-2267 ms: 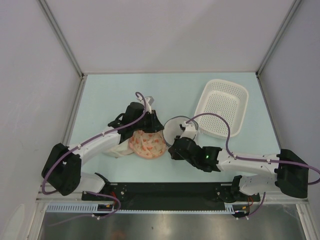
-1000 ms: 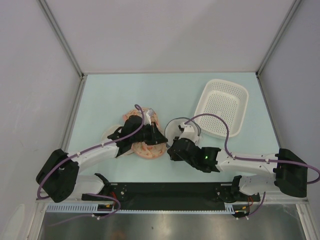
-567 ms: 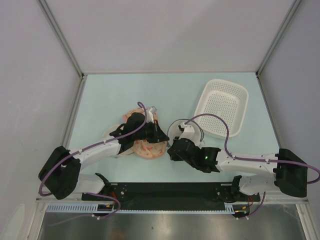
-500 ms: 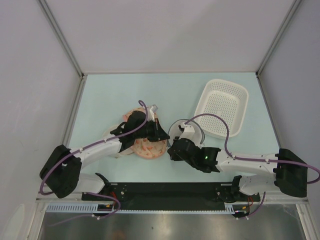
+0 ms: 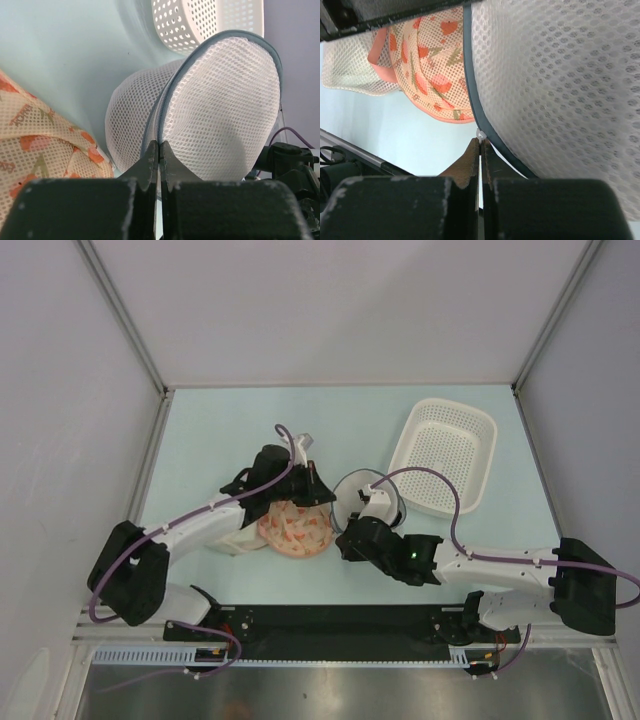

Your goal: Unzip the laundry bag and remove the bra

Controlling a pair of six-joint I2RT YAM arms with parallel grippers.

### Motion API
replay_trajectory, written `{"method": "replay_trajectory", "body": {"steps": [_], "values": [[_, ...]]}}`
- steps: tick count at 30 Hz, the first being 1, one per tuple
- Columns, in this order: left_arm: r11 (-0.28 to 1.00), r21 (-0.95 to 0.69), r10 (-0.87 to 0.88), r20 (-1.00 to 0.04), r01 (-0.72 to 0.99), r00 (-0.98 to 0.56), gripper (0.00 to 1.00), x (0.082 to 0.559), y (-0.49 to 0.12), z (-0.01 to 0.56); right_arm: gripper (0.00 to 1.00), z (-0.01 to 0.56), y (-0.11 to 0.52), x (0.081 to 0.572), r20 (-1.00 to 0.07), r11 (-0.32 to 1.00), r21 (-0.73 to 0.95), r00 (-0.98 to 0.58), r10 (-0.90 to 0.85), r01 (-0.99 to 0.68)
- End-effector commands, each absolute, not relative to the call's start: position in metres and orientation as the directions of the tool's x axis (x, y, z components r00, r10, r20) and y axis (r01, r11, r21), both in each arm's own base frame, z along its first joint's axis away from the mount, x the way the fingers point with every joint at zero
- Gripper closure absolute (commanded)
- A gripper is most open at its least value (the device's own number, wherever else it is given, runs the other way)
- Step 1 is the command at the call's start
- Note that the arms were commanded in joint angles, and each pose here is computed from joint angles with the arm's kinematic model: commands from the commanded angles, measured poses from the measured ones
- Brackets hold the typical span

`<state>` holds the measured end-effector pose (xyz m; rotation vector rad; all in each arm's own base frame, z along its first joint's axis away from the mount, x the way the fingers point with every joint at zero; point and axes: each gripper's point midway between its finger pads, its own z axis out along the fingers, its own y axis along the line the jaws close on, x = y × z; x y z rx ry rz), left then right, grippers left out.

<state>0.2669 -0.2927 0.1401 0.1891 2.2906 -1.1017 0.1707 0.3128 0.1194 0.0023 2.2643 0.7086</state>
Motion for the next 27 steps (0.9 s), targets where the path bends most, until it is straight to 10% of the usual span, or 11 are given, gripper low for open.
{"method": "replay_trajectory", "body": {"steps": [1,8,15,27], "values": [[0.654,-0.631,-0.131,-0.638,0.418,-0.759,1.00,0.295,-0.293,0.161,1.00,0.129,0.314,0.168,-0.661,0.835,0.511,-0.714,0.231,-0.203],[0.641,-0.634,-0.112,-0.635,0.433,-0.764,1.00,0.299,-0.298,0.164,1.00,0.128,0.314,0.168,-0.662,0.838,0.508,-0.713,0.230,-0.201],[0.630,-0.650,-0.126,-0.625,0.425,-0.770,0.29,0.288,-0.293,0.168,1.00,0.127,0.315,0.169,-0.662,0.837,0.509,-0.713,0.231,-0.200],[0.604,-0.717,-0.146,-0.530,0.349,-0.836,0.20,0.241,-0.279,0.136,1.00,0.127,0.321,0.169,-0.659,0.829,0.520,-0.714,0.235,-0.207]]}}
